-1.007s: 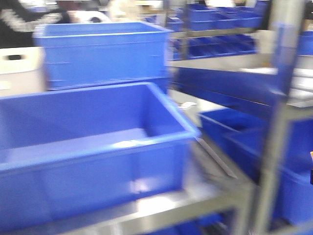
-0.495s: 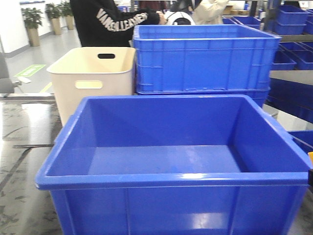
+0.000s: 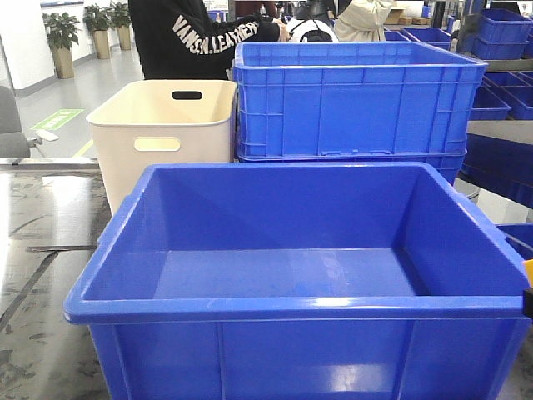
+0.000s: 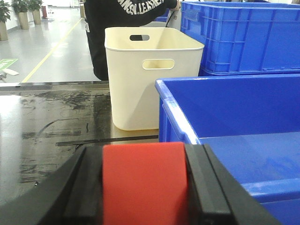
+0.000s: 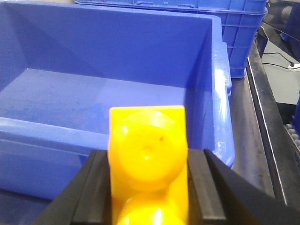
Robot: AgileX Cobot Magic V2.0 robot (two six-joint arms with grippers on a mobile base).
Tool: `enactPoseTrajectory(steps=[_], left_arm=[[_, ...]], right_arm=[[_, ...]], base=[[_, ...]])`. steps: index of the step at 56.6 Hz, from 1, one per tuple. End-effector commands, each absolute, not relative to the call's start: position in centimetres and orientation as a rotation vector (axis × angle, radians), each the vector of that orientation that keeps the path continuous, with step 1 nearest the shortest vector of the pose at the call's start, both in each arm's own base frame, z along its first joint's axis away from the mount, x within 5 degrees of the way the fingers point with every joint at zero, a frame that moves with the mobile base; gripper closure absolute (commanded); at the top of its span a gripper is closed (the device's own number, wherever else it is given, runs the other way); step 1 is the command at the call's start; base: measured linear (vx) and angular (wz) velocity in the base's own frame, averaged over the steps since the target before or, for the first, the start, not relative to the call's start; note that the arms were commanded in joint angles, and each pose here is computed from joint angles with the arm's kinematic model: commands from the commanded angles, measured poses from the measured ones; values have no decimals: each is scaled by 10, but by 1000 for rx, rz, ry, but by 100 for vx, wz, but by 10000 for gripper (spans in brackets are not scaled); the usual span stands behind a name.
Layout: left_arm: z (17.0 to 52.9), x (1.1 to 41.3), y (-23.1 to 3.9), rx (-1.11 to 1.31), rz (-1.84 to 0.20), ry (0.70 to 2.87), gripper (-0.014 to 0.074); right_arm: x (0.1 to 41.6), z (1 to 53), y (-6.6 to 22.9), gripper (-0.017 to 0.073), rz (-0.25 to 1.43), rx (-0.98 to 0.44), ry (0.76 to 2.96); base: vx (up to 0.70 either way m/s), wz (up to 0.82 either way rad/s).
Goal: Pick red and yellow blocks into blue bin
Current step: 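Extend both grippers over the blue bin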
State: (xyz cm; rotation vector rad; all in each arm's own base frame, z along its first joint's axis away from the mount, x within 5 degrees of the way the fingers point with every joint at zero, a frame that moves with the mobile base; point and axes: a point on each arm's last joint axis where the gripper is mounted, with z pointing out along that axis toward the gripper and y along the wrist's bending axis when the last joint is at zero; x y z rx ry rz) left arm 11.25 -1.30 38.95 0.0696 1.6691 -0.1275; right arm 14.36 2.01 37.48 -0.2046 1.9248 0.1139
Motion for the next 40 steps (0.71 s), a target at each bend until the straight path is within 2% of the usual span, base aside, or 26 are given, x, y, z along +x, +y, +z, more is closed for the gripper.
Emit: enactPoseTrajectory(steps=[1,27,34,40], left_arm=[[406,111,-13,55,-137,1564,591],[414,113,-12,14,-169,1473,591],[424,133,-16,47,-166,1495,591],[434,166,-34,193,-177,1583,591]], right_arm=[[145,392,18,570,94,-186,1814],[148,398,21,570,167,-137,1764],[165,401,32,570,134,-317,1829],[188,412,56,570,179,-457,1823]], base=[[0,0],[0,0],[0,0],[0,0]])
